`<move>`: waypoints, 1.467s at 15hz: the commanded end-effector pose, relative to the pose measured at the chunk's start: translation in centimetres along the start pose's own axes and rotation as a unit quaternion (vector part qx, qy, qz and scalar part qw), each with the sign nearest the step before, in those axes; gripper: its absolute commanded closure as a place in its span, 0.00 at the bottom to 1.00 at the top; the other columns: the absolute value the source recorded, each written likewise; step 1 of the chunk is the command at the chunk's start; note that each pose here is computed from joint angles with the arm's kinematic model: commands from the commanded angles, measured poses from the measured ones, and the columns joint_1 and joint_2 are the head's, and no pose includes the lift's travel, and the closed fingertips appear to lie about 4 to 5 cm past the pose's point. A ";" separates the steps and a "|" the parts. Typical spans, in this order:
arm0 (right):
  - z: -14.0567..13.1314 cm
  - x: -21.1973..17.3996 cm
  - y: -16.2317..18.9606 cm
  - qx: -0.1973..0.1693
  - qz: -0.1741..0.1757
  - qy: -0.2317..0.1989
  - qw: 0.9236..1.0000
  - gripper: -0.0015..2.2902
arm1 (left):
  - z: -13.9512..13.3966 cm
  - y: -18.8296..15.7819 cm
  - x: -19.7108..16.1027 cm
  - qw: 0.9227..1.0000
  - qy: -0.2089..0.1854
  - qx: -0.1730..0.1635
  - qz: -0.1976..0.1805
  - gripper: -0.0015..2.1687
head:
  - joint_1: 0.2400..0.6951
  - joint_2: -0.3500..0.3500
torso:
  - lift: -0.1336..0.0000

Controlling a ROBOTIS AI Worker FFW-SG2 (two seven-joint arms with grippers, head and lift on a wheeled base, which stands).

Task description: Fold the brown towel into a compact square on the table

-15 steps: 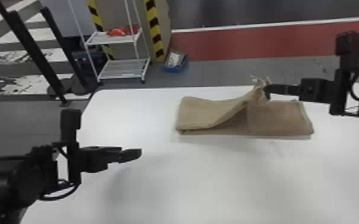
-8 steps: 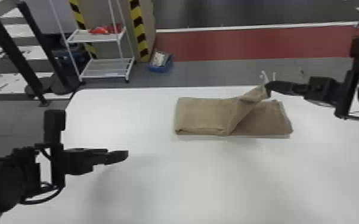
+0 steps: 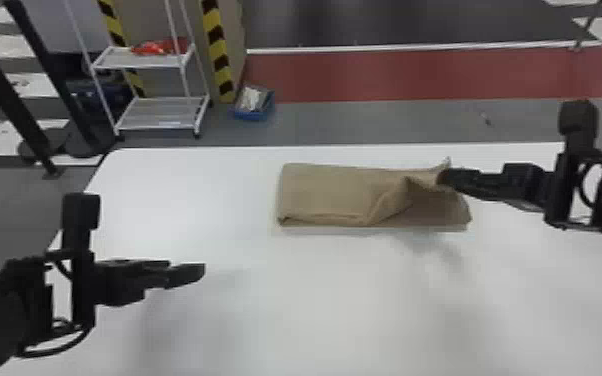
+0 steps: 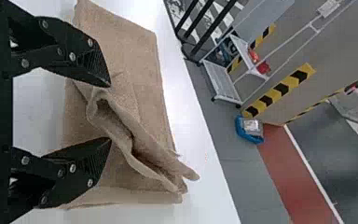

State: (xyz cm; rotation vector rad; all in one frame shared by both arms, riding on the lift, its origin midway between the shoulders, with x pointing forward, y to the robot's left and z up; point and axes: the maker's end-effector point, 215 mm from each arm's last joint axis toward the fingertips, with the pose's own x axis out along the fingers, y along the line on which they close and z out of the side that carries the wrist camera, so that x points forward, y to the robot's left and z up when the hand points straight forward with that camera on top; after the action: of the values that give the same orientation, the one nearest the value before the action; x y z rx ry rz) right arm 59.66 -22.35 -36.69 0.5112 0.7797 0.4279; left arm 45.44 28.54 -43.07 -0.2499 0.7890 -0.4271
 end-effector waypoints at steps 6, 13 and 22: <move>-0.4 -1.6 -2.6 0.029 -0.030 -0.001 0.999 0.03 | -0.9 0.0 0.1 1.000 0.005 -0.005 0.001 0.04 | 1.00 0.56 | 0.04; 2.2 0.3 -6.6 -0.048 -0.104 0.005 0.993 0.03 | -1.1 -0.1 -0.2 1.000 0.004 -0.004 0.001 0.04 | 1.00 0.53 | 0.04; -0.5 5.2 -8.6 -0.115 -0.092 0.006 0.989 0.07 | 1.0 -1.5 -0.3 0.999 -0.038 0.018 -0.016 0.04 | 1.00 0.51 | 0.04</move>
State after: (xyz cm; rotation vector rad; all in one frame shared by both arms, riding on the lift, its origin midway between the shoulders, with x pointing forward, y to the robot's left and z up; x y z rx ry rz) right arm 64.14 -26.66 -44.07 0.2211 0.7814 0.3294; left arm 45.64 27.49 -41.64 -0.2456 0.7033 -0.4590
